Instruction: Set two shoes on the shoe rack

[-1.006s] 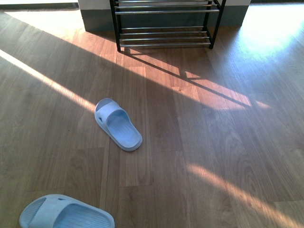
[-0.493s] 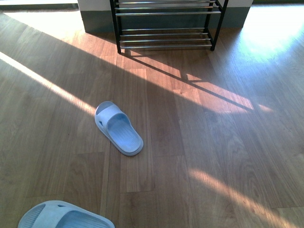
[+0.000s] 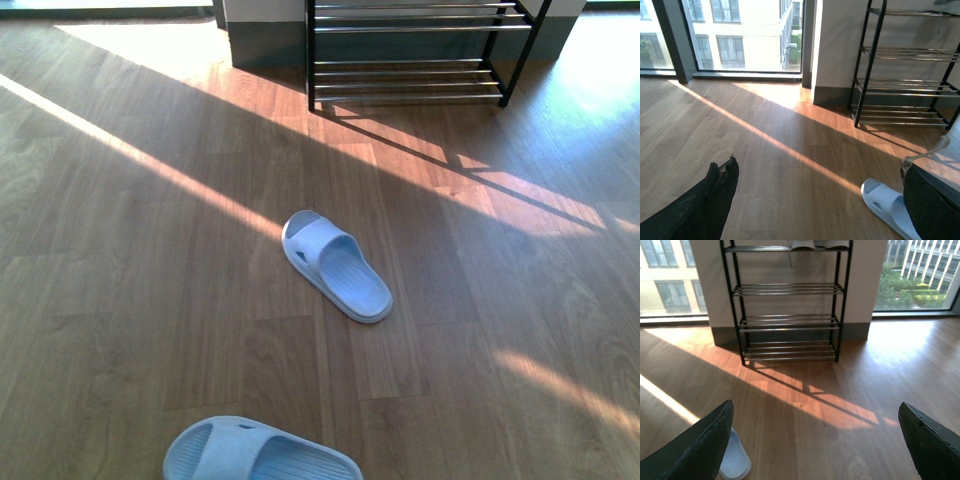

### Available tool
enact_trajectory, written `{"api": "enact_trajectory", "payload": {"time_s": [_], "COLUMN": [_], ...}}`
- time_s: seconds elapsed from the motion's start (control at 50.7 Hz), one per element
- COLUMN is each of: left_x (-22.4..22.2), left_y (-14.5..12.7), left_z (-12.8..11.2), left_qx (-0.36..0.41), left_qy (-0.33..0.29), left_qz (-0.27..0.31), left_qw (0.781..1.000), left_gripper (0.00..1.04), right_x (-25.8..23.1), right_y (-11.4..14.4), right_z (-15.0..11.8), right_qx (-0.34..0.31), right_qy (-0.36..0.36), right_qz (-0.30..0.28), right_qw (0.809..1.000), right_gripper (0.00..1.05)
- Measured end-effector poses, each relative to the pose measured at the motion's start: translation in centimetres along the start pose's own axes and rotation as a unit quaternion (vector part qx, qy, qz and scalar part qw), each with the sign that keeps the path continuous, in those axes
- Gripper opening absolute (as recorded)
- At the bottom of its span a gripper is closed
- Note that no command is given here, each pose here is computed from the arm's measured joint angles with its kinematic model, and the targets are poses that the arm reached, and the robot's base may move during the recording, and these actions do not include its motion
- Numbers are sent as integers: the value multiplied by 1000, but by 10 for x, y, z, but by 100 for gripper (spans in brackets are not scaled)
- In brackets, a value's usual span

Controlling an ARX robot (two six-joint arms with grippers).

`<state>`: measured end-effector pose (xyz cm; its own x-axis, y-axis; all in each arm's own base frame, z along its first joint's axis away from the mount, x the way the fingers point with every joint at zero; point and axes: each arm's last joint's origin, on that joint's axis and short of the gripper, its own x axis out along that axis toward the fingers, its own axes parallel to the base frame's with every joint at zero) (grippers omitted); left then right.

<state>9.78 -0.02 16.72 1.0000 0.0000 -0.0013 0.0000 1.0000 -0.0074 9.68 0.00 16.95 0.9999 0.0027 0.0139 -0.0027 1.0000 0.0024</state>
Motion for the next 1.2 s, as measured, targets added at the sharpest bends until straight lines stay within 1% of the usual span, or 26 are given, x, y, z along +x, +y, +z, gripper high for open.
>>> {"api": "enact_trajectory", "payload": {"time_s": [0.177,0.197,0.217,0.256,0.276,0.296,0.355,0.414,0.532,0.592,0.651,0.71,0.749,0.848,0.907,0.986,1.085,1.144,1.203], "left_x": [0,0,0,0,0,0,0,0,0,0,0,0,0,0,0,0,0,0,0], "left_y": [0,0,0,0,0,0,0,0,0,0,0,0,0,0,0,0,0,0,0], "left_z": [0,0,0,0,0,0,0,0,0,0,0,0,0,0,0,0,0,0,0], "left_qx": [0,0,0,0,0,0,0,0,0,0,0,0,0,0,0,0,0,0,0], "left_qy": [0,0,0,0,0,0,0,0,0,0,0,0,0,0,0,0,0,0,0], "left_qz": [0,0,0,0,0,-1,0,-1,0,0,0,0,0,0,0,0,0,0,0], "left_qw": [1000,1000,1000,1000,1000,1000,1000,1000,1000,1000,1000,1000,1000,1000,1000,1000,1000,1000,1000], "left_gripper": [95,95,95,95,95,95,95,95,95,95,95,95,95,95,95,95,95,95,95], "right_x": [0,0,1,3,5,7,14,23,49,72,84,101,114,135,147,155,160,162,161], "right_y": [0,0,0,0,0,3,7,13,24,35,43,53,60,72,80,88,95,101,108], "right_z": [0,0,1,3,3,1,-1,-3,-9,-18,-26,-43,-59,-92,-119,-147,-174,-197,-225], "right_qx": [0,1,2,-2,-3,-7,-18,-30,-52,-69,-76,-88,-96,-114,-129,-147,-166,-184,-203], "right_qy": [0,0,-2,-8,-3,9,25,43,75,99,116,139,161,201,229,250,269,282,299], "right_qz": [1,8,31,112,130,175,214,241,273,299,314,330,343,361,376,388,399,408,422], "right_qw": [1000,1000,1000,994,991,985,976,969,958,947,939,930,921,904,889,875,861,848,832], "right_gripper": [96,96,96,96,96,96,96,96,96,96,96,96,96,96,96,96,96,96,96]}}
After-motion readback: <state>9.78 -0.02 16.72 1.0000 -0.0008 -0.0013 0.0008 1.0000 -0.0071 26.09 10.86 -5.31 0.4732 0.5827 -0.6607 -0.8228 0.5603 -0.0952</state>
